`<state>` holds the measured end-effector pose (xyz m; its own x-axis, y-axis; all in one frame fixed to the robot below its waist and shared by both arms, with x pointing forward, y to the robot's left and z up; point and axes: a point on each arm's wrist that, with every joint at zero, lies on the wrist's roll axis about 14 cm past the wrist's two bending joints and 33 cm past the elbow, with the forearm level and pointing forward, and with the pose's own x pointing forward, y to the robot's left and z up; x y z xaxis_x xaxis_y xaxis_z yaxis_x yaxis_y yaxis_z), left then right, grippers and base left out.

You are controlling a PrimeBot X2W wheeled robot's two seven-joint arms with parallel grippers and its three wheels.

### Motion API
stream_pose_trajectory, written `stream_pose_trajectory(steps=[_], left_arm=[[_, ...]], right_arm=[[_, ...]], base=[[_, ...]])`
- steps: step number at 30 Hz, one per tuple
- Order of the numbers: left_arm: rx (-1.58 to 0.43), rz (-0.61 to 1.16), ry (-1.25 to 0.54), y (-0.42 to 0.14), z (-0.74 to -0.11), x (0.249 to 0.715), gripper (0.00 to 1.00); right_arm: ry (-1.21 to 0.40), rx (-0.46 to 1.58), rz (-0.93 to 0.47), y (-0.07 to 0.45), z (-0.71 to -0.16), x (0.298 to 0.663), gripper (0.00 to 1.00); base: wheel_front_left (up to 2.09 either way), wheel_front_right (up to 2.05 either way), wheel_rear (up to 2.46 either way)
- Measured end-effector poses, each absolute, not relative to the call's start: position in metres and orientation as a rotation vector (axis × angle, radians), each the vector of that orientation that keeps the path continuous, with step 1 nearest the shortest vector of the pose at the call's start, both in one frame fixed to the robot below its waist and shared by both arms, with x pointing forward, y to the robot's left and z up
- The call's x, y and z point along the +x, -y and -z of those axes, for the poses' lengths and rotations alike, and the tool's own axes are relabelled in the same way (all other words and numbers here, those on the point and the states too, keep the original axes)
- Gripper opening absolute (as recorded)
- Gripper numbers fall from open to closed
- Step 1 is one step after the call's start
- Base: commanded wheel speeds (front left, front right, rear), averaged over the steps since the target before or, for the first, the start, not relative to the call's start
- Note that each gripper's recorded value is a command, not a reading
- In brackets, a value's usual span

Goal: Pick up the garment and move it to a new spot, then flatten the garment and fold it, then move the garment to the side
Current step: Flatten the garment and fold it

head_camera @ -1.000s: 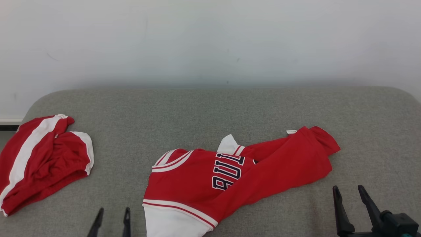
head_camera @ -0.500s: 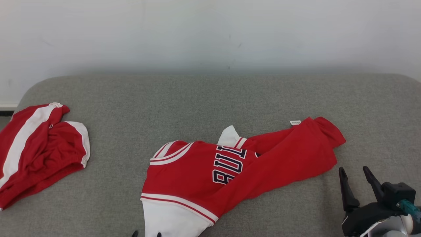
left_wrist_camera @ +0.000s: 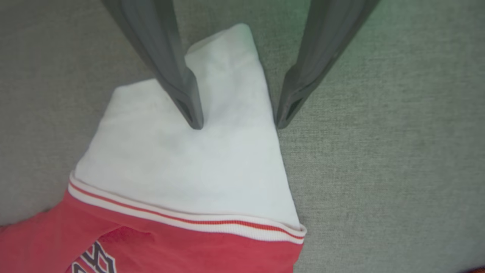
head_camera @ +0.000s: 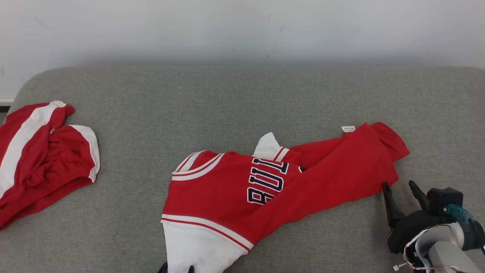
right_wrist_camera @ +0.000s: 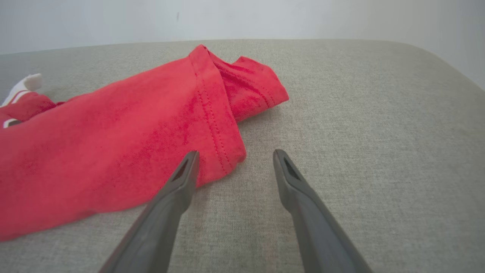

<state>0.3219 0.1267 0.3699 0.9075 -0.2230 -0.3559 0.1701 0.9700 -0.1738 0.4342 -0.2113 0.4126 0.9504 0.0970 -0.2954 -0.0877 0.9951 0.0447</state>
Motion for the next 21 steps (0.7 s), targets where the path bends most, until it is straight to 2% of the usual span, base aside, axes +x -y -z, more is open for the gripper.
stream_pose_trajectory(steps=[9,10,11,12,13,21], left_arm=[[-0.15,0.211,-0.416,-0.123,-0.36,0.326,1.0],[-0.155,0.213,-0.421,-0.122,-0.359,0.326,1.0],[-0.165,0.213,-0.425,-0.121,-0.358,0.327,0.81],[-0.169,0.212,-0.425,-0.121,-0.358,0.327,0.19],[-0.172,0.215,-0.425,-0.12,-0.358,0.328,0.0],[-0.205,0.234,-0.376,-0.111,-0.374,0.332,0.0]], right_arm=[[-0.405,0.106,-0.086,0.2,-0.385,0.44,1.0],[-0.409,0.124,-0.081,0.199,-0.384,0.44,0.96],[-0.409,0.137,-0.081,0.197,-0.384,0.441,0.43],[-0.407,0.134,-0.091,0.195,-0.385,0.443,0.0],[-0.405,0.132,-0.098,0.193,-0.386,0.443,0.0],[-0.362,0.157,-0.11,0.193,-0.399,0.437,0.0]], base=[[0.0,0.0,0.0],[0.0,0.0,0.0],[0.0,0.0,0.0],[0.0,0.0,0.0],[0.0,0.0,0.0],[0.0,0.0,0.0]])
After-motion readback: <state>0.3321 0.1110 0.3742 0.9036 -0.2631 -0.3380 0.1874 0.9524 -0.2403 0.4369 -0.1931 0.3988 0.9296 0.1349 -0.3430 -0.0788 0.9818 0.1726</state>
